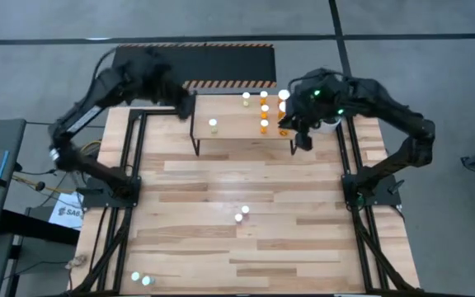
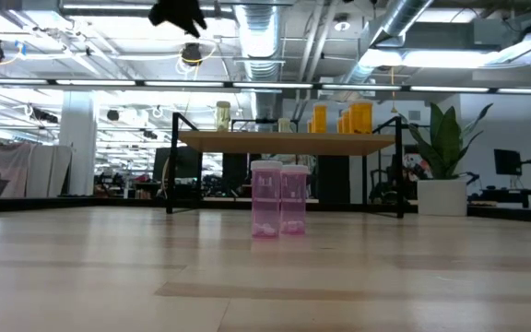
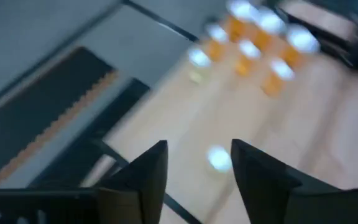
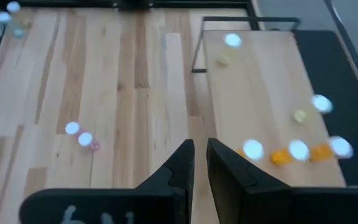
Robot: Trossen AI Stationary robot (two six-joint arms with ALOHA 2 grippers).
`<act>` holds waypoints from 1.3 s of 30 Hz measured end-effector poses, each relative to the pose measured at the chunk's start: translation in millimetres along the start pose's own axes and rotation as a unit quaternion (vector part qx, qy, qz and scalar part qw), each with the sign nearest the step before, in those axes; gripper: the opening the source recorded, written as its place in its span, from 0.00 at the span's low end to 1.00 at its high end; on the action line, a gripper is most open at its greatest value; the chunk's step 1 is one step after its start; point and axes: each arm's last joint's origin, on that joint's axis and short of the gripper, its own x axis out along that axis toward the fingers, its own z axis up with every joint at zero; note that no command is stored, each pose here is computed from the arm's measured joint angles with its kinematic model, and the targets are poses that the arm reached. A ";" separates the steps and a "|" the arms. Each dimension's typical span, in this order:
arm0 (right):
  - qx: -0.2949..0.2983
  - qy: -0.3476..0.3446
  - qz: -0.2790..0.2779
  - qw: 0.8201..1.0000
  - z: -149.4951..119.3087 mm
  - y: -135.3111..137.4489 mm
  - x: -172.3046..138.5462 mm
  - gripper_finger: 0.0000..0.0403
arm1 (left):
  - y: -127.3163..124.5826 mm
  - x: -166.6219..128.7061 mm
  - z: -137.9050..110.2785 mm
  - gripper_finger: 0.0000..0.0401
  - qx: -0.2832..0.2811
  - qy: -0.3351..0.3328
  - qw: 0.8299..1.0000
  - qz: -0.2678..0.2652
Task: Pick and place medicine bottles onto shelf by color
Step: Put the top small yellow pill bottle on the shelf aligned with the other small yellow pill bottle
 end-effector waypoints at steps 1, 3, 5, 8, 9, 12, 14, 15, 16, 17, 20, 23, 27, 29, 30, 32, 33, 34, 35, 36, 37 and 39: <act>-0.002 0.001 0.002 1.000 -1.2 1.0 6.7 0.16 | -2.5 2.4 -12.3 0.36 0.023 0.008 0.999 -0.027; 0.000 0.003 0.006 1.000 -3.6 2.5 18.0 0.16 | -6.1 9.1 -36.7 0.30 0.081 0.017 0.994 -0.068; 0.017 -0.006 0.004 1.000 -3.1 2.0 24.1 0.16 | -7.5 17.4 -57.2 0.22 0.168 0.013 0.981 -0.093; 0.055 -0.024 0.002 0.998 -0.3 1.3 25.3 0.16 | -8.6 36.7 -81.9 0.07 0.254 -0.005 0.957 -0.139; 0.063 -0.028 0.001 0.998 0.5 1.3 24.9 0.16 | -8.6 44.5 -87.1 0.03 0.255 -0.018 0.953 -0.159; 0.070 -0.036 0.001 0.997 2.2 2.4 24.8 0.16 | -6.3 67.8 -102.6 0.01 0.230 -0.035 0.952 -0.198; 0.070 -0.038 0.000 0.997 2.5 1.8 24.6 0.16 | -5.2 82.5 -111.1 0.00 0.219 -0.036 0.955 -0.197; 0.070 -0.039 0.000 0.997 2.6 1.8 24.6 0.16 | -4.7 88.8 -114.3 0.00 0.212 -0.035 0.958 -0.191; 0.070 -0.039 0.000 0.997 2.6 1.8 24.4 0.16 | -4.4 93.4 -116.7 0.00 0.209 -0.034 0.959 -0.187; 0.069 -0.039 0.000 0.997 2.6 1.7 24.4 0.16 | -4.2 96.6 -118.3 0.00 0.206 -0.034 0.960 -0.185; 0.059 -0.039 -0.002 0.998 2.6 1.6 24.4 0.16 | -3.7 102.0 -117.4 0.00 0.214 -0.055 0.960 -0.169; 0.045 -0.039 -0.003 0.998 2.6 1.5 24.4 0.16 | 0.2 115.1 -116.9 0.00 0.212 -0.046 0.964 -0.152; 0.044 -0.038 -0.008 0.998 1.9 -1.6 23.9 0.16 | 9.0 141.1 -122.0 0.00 0.195 -0.015 0.961 -0.194; 0.047 -0.033 -0.010 0.998 0.4 -3.7 23.8 0.16 | 11.2 152.3 -121.8 0.00 0.185 0.000 0.962 -0.201; 0.049 -0.029 -0.011 0.998 -0.6 -4.7 23.7 0.16 | 11.4 155.7 -120.3 0.00 0.183 0.003 0.962 -0.202; 0.053 -0.021 -0.013 0.998 -2.6 -6.7 23.5 0.16 | 11.6 160.8 -117.1 0.00 0.183 0.007 0.962 -0.202; 0.053 -0.018 -0.014 0.998 -3.4 -7.4 23.4 0.16 | 11.8 162.9 -115.7 0.00 0.182 0.010 0.962 -0.201; 0.054 -0.014 -0.015 0.998 -4.2 -8.2 23.3 0.16 | 11.9 164.4 -114.2 0.00 0.183 0.012 0.963 -0.198; 0.053 -0.012 -0.015 0.998 -4.9 -8.9 23.3 0.16 | 12.1 165.0 -112.5 0.00 0.183 0.013 0.963 -0.196; 0.053 -0.011 -0.016 0.998 -5.2 -9.6 23.2 0.16 | 12.6 164.7 -110.1 0.00 0.184 0.013 0.964 -0.190; 0.051 -0.011 -0.016 0.998 -5.2 -9.6 23.2 0.16 | 13.0 163.8 -106.7 0.00 0.185 0.011 0.966 -0.181; 0.049 -0.009 -0.016 0.999 -5.5 -9.5 23.0 0.16 | 14.0 160.0 -101.5 0.00 0.192 0.016 0.967 -0.165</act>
